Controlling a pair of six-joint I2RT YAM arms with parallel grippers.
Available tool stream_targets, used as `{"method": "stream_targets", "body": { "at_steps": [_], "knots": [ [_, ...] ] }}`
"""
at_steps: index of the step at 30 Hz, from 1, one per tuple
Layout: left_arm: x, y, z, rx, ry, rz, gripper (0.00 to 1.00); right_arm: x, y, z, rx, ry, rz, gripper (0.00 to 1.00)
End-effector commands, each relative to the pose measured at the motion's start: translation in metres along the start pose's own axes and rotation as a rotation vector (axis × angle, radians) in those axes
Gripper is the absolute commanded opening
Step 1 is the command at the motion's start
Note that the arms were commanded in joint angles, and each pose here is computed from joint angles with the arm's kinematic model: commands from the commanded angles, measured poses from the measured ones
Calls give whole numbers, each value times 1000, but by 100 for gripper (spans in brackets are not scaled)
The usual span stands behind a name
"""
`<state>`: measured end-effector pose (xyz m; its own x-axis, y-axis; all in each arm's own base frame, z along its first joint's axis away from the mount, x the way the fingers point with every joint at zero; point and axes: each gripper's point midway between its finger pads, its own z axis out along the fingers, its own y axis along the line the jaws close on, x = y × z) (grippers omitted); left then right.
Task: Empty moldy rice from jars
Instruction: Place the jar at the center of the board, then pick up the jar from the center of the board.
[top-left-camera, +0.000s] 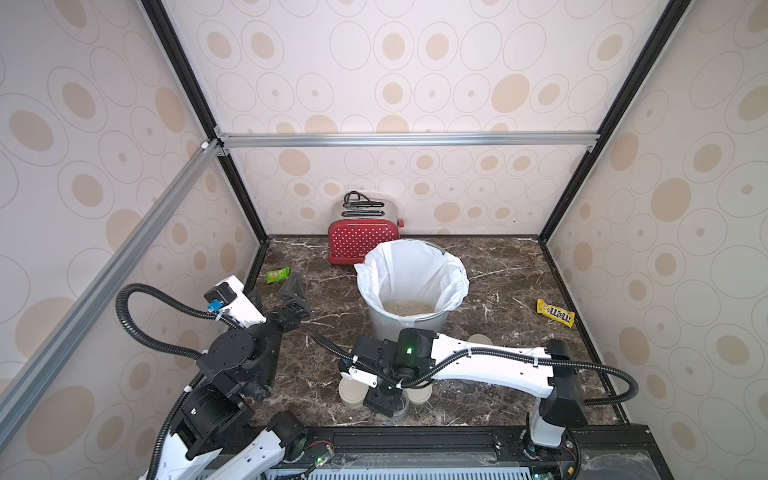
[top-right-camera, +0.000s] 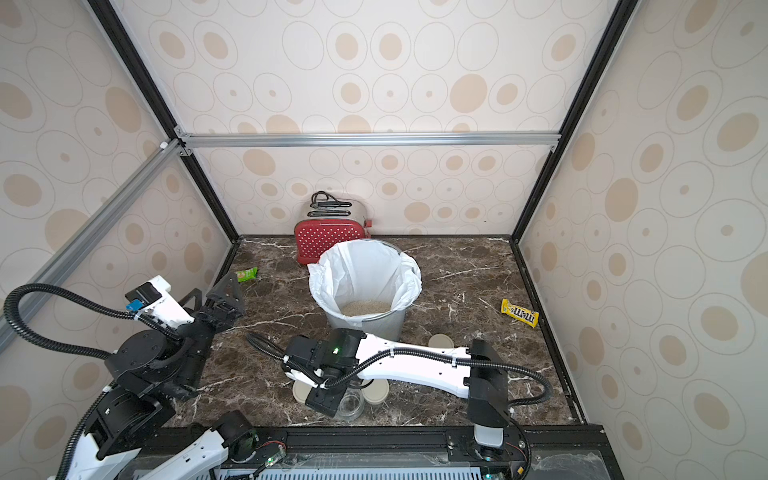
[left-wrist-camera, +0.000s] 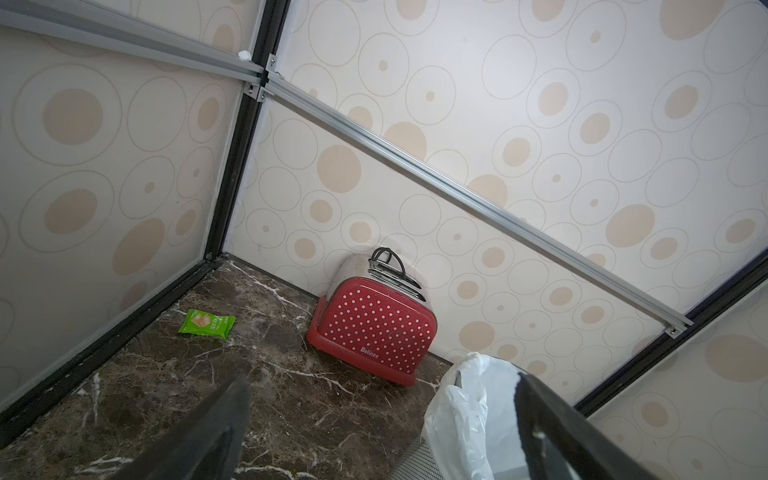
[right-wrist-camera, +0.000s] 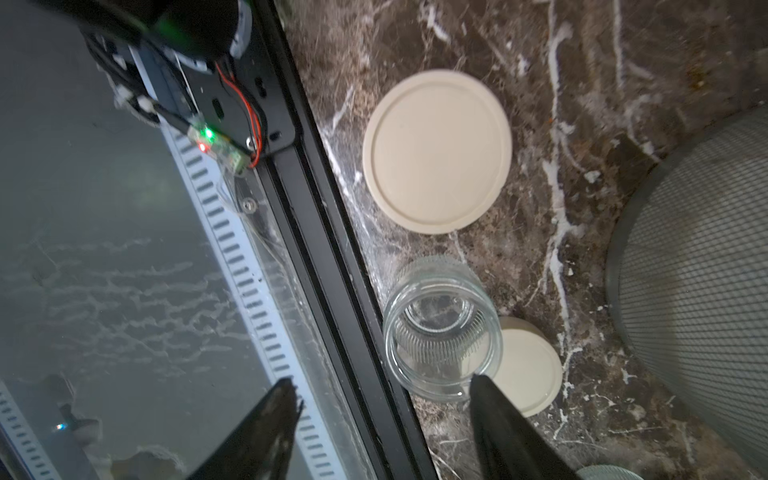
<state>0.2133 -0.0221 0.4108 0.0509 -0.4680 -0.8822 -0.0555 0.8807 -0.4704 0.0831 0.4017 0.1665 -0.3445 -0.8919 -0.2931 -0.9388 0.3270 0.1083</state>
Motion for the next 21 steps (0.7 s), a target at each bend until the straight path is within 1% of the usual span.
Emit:
{"method": "stream_targets", "body": {
  "at_steps": [1, 4, 7, 9, 12, 21],
  "knots": [
    [-15, -2, -4, 4, -23, 1, 99, -19, -3, 12, 38, -20, -38, 75],
    [-15, -4, -4, 12, -19, 0, 99, -33, -7, 23, 54, -33, -42, 81],
    [-15, -5, -4, 17, -16, 1, 99, -43, -10, 38, 54, -19, -42, 88],
    [-16, -5, -4, 18, -17, 0, 99, -46, -10, 49, 52, -6, -45, 91],
    [-17, -6, -5, 21, -19, 2, 99, -46, -14, 62, 59, 18, -45, 99],
    [-14, -6, -4, 23, -9, 3, 99, -41, -23, 82, 77, 62, -26, 99]
  ]
}}
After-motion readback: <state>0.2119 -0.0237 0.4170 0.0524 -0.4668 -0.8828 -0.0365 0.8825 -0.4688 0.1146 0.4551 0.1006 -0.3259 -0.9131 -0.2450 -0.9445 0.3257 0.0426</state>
